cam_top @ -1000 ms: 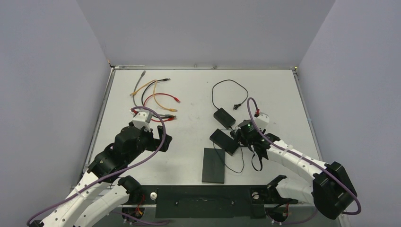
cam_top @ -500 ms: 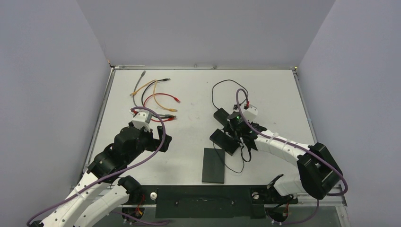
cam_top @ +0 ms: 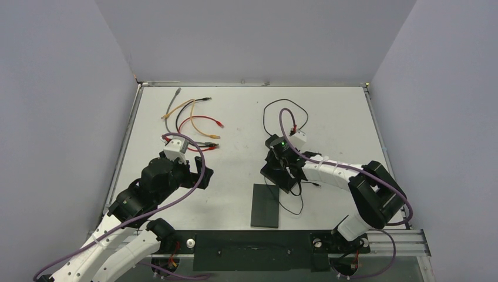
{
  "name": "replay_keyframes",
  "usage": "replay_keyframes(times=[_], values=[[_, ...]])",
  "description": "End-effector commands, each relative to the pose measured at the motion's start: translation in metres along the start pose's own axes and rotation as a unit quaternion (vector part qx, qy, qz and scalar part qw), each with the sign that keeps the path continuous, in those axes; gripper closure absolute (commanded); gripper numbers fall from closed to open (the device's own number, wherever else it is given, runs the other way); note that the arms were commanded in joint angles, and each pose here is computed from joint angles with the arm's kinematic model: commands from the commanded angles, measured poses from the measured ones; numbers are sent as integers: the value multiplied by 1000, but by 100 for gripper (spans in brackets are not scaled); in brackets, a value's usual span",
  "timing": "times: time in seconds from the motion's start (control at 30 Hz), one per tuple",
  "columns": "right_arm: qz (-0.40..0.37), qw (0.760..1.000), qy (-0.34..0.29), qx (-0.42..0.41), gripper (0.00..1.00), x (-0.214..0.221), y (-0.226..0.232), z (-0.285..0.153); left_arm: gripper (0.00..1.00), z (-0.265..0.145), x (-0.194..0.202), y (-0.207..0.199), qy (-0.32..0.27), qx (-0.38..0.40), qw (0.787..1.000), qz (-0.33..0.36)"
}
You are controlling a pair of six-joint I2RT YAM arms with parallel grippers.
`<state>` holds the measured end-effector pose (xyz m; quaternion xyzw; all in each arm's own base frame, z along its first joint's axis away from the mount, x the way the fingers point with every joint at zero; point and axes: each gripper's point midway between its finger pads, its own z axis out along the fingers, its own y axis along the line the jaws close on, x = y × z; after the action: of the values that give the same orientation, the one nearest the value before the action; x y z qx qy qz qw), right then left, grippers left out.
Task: Insert the plug into the switch port
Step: Pick up the power from the center of the board.
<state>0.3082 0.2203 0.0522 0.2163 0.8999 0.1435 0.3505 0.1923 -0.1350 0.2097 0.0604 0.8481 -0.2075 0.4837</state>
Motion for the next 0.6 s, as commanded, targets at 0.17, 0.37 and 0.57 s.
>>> replay_keyframes(times=[0.17,0.37,0.57], values=[[33,999,-10,-33,59,-6,28,7,3,-2,-7,-2,-15,8,1000,5],[33,999,-8,-28,64,-5,26,9,3,-3,-7,-1,-16,6,1000,5],[29,999,-20,-5,65,-6,14,12,3,-3,-8,-2,-17,7,1000,5]])
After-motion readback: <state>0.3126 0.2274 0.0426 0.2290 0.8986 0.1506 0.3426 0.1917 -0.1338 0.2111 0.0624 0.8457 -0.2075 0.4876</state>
